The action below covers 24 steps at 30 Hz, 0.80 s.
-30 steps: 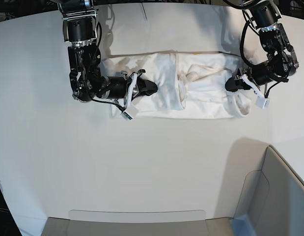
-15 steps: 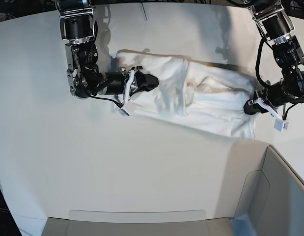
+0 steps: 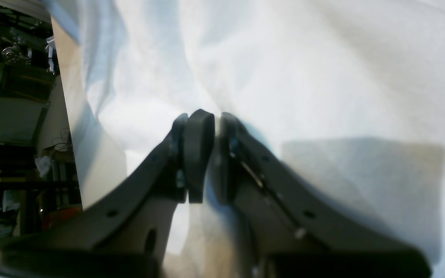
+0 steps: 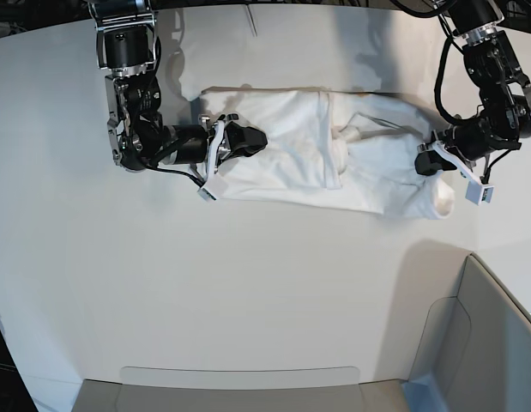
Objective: Layout the t-shirt on the table in an organized manner, then fold the t-shirt properly
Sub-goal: 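Lift the hem end with the left gripper and fold it toward the right gripper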
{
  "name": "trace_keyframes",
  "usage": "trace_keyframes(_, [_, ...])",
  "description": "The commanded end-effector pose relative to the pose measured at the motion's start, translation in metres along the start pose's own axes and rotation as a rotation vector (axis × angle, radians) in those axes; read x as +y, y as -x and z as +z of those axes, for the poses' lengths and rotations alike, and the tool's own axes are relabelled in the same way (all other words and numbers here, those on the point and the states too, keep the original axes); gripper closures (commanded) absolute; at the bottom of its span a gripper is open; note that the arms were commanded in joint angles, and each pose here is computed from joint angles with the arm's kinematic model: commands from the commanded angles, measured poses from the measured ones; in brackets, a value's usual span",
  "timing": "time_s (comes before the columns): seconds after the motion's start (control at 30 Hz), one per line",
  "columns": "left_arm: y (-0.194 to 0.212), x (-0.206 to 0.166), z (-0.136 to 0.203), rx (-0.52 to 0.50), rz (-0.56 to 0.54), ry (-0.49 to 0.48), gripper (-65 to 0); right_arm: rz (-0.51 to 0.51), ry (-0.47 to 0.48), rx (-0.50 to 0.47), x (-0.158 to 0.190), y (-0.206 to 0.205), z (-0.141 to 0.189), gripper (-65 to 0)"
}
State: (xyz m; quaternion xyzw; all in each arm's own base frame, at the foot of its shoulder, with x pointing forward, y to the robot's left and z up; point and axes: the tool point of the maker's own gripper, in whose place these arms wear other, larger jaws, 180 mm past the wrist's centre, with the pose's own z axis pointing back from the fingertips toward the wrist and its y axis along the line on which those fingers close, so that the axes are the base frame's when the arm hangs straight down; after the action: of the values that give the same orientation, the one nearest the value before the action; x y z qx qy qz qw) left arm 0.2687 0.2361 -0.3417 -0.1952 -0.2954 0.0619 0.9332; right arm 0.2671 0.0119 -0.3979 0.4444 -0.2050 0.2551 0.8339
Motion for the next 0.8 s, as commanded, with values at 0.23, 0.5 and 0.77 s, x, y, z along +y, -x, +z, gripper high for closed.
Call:
trace_keyframes(0.23, [-0.028,-0.019,0.019,-0.120,-0.118,-0.091,0.0,0.045,0.046,0.041,-0.007,0.000,0.000,-8.9])
trace_keyframes(0.5, [-0.018,-0.051,0.009,-0.102,-0.165,-0.031,0.0,0.051,0.047,0.050,-0.004,0.000,-0.006,-8.9])
trace_keyframes(0.77, [-0.012,-0.090,-0.005,-0.114,-0.182,0.009,0.0,0.056,0.036,0.036,0.001,-0.004,-0.009,-8.9])
